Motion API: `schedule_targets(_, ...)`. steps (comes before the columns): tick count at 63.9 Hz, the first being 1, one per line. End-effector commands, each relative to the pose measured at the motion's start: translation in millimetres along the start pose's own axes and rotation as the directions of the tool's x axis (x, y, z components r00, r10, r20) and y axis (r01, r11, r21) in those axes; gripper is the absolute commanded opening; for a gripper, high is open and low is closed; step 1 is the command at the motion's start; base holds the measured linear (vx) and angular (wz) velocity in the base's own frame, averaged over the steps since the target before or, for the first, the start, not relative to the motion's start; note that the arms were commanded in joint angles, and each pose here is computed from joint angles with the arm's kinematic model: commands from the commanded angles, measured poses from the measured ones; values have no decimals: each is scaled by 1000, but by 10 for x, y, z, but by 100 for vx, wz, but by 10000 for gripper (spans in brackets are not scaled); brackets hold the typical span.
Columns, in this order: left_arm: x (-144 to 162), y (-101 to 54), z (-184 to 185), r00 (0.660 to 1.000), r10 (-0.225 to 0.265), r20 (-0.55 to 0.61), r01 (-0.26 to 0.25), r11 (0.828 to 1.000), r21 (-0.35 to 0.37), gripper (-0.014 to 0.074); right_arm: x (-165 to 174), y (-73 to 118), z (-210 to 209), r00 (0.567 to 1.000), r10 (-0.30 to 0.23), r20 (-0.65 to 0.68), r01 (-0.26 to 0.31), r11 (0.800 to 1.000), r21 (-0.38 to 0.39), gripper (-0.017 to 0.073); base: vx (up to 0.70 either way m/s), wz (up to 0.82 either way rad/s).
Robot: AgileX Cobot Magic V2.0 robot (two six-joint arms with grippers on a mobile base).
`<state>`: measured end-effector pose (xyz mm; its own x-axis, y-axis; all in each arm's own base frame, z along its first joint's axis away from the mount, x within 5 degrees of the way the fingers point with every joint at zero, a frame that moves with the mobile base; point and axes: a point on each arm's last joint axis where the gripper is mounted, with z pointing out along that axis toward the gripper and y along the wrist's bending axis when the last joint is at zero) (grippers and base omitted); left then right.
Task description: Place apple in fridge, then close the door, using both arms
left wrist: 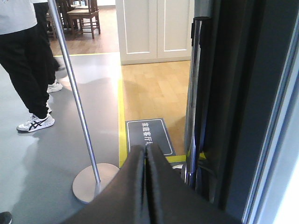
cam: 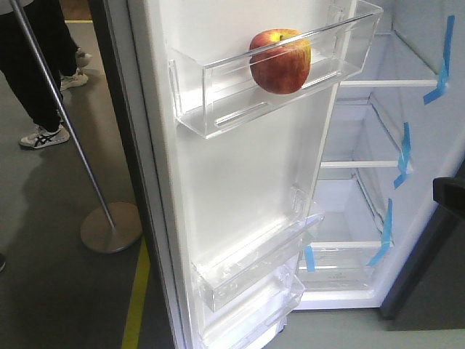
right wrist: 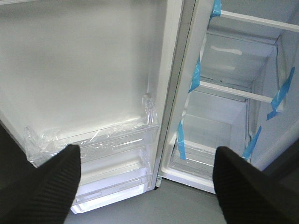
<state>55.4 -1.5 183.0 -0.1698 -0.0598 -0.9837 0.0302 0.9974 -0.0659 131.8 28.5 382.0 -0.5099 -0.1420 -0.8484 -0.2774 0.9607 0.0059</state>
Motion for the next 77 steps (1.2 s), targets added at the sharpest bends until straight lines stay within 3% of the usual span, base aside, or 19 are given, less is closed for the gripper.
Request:
schedule_targets(1, -2, -7, 5, 998, -17, 61, 17, 1000, 13, -5, -115, -18, -75, 996, -4, 88, 2, 1000, 23, 553, 0, 0)
schedule_targets(17, -13, -9, 4, 997, -17, 74, 16, 1000, 15, -5, -115, -18, -75, 996, -4, 88, 2, 1000, 23, 553, 0, 0)
schedule_targets(21, -59, -17, 0, 992, -24, 124, 21, 999, 25, -5, -114, -18, -75, 996, -4, 87, 2, 1000, 23, 553, 0, 0)
schedule_targets(24, -111, -25, -9, 982, -59, 180, 53, 998, 42, -5, -113, -18, -74, 996, -4, 86, 2, 1000, 22, 553, 0, 0)
schedule_targets(32, -188, -34, -28, 969, -60, 241, 49, 997, 53, -5, -113, -18, -74, 996, -4, 86, 2, 1000, 22, 553, 0, 0)
schedule_targets(67, -174, -32, -25, 972, -60, 226, 50, 997, 50, -5, -113, -18, -74, 996, -4, 86, 2, 1000, 22, 553, 0, 0)
schedule_targets(77, -182, -33, -27, 969, -99, 227, 87, 994, 60, -5, -113, -18, -74, 996, -4, 86, 2, 1000, 22, 553, 0, 0)
